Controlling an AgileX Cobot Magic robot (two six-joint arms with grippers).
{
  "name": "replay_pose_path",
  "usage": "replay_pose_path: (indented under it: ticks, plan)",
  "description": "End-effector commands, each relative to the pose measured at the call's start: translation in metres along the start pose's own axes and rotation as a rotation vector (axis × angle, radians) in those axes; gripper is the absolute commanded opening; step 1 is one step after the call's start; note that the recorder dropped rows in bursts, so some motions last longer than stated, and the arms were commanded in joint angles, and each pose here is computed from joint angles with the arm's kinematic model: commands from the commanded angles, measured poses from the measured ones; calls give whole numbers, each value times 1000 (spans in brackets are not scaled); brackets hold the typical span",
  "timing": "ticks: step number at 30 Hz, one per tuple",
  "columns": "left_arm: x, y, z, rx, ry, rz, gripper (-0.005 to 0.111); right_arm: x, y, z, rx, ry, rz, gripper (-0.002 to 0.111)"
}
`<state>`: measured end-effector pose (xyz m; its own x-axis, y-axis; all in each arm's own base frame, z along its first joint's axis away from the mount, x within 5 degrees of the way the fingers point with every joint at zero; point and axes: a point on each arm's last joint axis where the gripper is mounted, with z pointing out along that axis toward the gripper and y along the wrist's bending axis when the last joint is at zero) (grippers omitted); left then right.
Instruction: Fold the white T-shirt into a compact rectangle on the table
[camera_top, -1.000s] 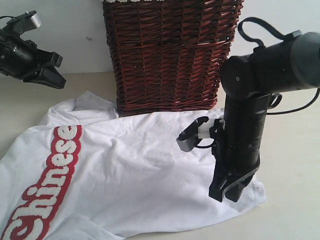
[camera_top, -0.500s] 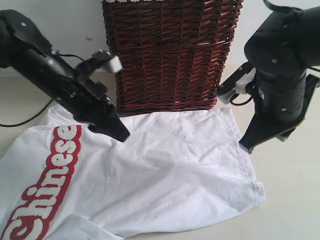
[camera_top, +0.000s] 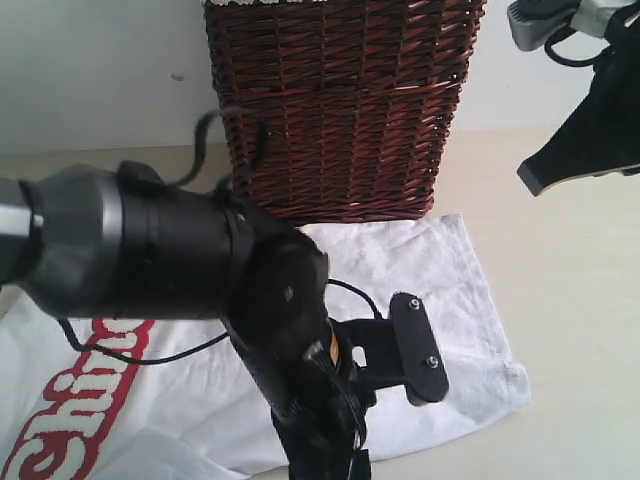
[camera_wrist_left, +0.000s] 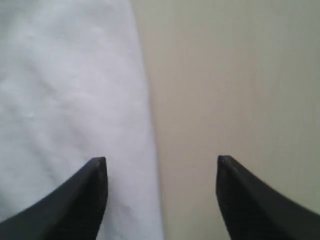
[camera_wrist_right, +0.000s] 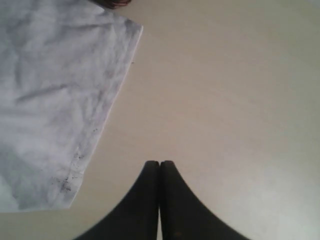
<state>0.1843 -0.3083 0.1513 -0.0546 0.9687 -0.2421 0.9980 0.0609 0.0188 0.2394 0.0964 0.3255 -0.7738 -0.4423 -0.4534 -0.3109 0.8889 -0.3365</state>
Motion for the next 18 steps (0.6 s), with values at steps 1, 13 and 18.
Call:
replay_pose_path:
  ticks: [1,13,18]
  plan:
    - [-8,1,14,-136,-32,3,62,0,-1,-8,-37,-34,4,3]
    - [-3,-4,34,-94,61,-34,0,5,4,0,-54,-25,-26,3]
    - [-11,-1,3,-100,-17,-80,0,5,4,0,-58,-24,-25,3]
